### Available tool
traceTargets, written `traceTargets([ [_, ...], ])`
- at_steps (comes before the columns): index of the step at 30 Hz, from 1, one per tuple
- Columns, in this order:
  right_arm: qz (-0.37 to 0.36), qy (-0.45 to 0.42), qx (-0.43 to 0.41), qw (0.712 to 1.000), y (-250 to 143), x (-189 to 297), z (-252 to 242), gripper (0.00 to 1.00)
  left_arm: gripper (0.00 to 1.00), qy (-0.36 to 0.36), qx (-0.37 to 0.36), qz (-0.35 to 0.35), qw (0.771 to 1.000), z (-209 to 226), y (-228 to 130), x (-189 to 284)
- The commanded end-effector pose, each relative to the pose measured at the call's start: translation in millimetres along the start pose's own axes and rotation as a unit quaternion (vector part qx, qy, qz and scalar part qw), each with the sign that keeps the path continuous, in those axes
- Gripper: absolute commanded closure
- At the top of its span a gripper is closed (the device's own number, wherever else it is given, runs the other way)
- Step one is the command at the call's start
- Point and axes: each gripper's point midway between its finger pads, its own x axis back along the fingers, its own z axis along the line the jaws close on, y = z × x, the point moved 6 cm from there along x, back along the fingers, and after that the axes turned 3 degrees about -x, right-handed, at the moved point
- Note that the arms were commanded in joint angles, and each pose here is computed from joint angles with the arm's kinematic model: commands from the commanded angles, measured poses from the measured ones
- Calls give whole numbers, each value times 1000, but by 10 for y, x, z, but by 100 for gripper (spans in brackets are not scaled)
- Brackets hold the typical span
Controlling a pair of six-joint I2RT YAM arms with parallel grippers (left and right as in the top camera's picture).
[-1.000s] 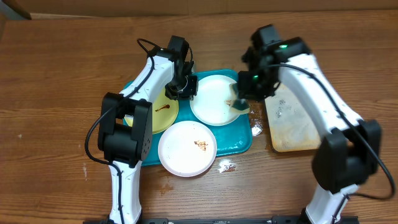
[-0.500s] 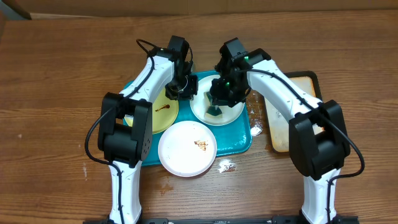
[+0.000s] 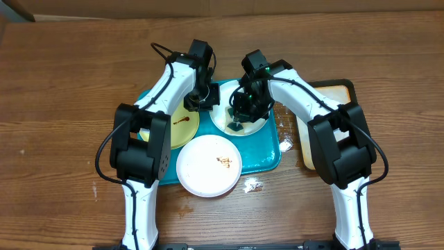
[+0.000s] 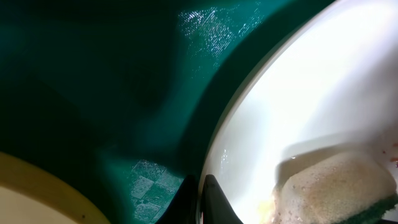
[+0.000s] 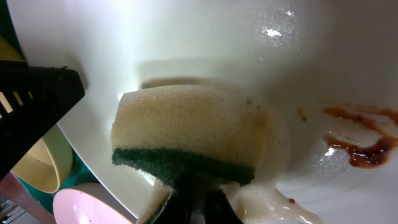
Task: Clean dirty plates on tray and stack at the side
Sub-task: 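Scrub the white plate with the sponge in the right gripper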
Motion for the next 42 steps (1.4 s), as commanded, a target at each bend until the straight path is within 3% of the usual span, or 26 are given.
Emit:
traceTargets([
  [1, -8, -44, -12, 999, 74, -155, -167, 96, 96, 44, 8, -1, 999, 77, 12, -55],
  [10, -46, -147, -27, 988, 147, -77, -453, 96, 96, 52, 13, 1, 999, 97, 0, -53],
  [19, -111, -294, -78, 946, 194, 99, -796, 96, 96, 64, 10, 15, 998, 129, -53, -48],
  [25, -117, -327, -83, 934, 175, 151, -869, 96, 96, 65, 11, 20, 998, 135, -74, -47],
  [28, -101, -302, -50, 947, 176, 102, -784, 96, 96, 66, 9, 21, 998, 136, -78, -46],
  [34, -53, -135, 61, 988, 156, -64, -178, 96, 96, 65, 9, 22, 998, 135, -79, -47],
  [42, -73, -2, 62, 995, 249, -54, 335, 96, 96, 63, 3, 25, 998, 122, -90, -48],
])
